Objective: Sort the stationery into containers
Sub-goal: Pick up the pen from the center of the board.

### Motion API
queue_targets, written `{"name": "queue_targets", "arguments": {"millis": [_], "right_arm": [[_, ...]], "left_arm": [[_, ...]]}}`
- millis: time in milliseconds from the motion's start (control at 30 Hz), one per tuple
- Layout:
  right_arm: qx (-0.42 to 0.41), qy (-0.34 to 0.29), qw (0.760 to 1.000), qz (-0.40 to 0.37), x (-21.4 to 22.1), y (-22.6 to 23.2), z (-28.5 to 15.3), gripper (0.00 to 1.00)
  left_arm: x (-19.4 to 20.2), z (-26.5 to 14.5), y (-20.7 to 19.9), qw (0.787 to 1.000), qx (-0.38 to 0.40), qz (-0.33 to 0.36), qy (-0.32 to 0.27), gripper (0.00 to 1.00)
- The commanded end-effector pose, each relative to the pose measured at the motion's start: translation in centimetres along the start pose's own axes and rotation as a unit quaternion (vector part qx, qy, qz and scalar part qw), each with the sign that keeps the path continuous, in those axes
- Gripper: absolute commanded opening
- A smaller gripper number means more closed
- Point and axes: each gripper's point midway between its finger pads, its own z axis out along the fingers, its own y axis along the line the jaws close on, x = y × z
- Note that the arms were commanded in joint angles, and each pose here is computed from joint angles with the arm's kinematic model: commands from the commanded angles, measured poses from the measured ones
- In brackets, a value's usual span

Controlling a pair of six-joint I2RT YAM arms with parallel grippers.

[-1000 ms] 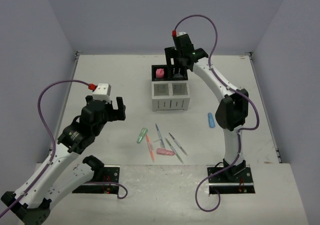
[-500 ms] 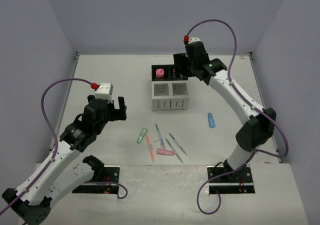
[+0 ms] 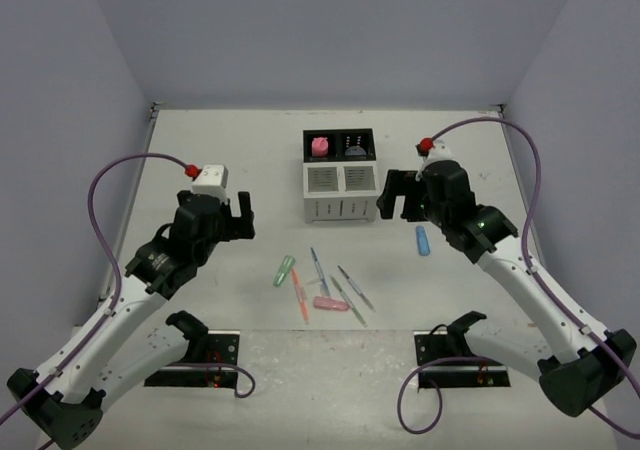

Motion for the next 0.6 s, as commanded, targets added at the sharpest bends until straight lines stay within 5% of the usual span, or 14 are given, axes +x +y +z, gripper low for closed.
{"name": "queue_targets", "arguments": {"millis": [0,267,467,567], "right_arm": [[-0.080,0.061,0.995,-0.021,4.1,1.8,-0.9,0.96],[-0.034,0.104,0.994,-0.026,7.2,1.0,-0.2,0.88],[-0.006,0.196,0.977,-0.082,12.8,2.9,1.2,0.57],[-0.010,0.225,0.969,-0.105,15.5,4.4,1.7,0.55]], "left_arm": [[1.0,1.0,-0.1,1.000,-0.009,-0.007,0.020,1.00],[1.0,0.9,-0.2,1.000,-0.004,-0.002,0.020,1.00],[1.2,1.2,-0.4,1.000,0.000,0.005,0.026,1.00],[1.4,1.3,-0.6,0.999,0.006,0.008,0.031,1.00]]}}
